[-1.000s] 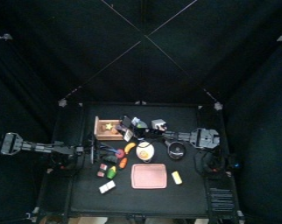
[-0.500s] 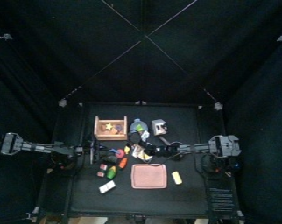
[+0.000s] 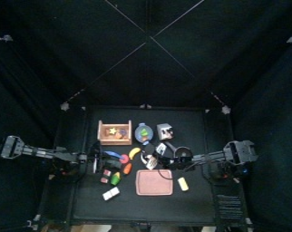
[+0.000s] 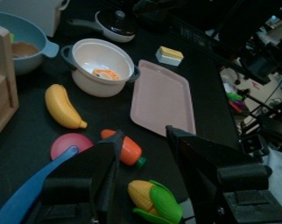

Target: Grab green sushi roll

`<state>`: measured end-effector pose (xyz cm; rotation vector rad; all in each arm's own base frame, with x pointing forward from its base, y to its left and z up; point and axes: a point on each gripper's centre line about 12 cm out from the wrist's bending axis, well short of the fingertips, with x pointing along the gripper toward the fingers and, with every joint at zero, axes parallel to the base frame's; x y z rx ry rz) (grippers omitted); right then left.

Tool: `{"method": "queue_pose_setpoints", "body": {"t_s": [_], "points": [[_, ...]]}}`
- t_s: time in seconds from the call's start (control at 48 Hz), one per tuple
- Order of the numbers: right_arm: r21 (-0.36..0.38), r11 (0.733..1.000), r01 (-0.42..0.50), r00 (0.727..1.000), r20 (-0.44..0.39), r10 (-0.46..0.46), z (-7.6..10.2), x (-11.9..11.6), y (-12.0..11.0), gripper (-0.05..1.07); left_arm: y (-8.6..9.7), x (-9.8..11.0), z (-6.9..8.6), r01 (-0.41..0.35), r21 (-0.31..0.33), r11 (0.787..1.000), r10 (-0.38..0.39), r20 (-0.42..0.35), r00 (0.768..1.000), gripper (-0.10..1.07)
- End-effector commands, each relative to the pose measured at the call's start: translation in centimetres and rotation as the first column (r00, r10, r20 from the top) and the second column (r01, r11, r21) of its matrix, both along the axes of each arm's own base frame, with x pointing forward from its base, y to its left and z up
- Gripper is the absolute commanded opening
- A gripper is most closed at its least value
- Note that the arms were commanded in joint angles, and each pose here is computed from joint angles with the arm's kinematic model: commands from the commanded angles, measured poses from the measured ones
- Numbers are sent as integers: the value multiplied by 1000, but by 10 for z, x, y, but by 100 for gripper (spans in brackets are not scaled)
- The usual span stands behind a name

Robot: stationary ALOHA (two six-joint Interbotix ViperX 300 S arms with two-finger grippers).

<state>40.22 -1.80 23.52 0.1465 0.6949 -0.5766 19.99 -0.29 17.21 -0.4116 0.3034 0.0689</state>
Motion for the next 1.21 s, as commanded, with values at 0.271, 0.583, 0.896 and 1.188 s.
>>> {"method": "queue_pose_setpoints", "body": {"t_s": [0.271,0.583,0.896,1.188], "points": [[113,993,44,999,-13,-42,-3,-25,5,88,2,0,-2,-34,-47,998,33,-13,999,83],[164,983,87,996,-26,-83,-17,-38,10,88,1,-2,-16,-63,-98,993,47,-159,986,83],[200,974,104,994,8,-108,-16,-57,19,88,-3,6,-17,-8,-43,999,-3,-237,972,83],[282,950,132,988,39,-149,-25,-80,23,88,0,22,-10,88,111,990,-59,-242,968,83]]}}
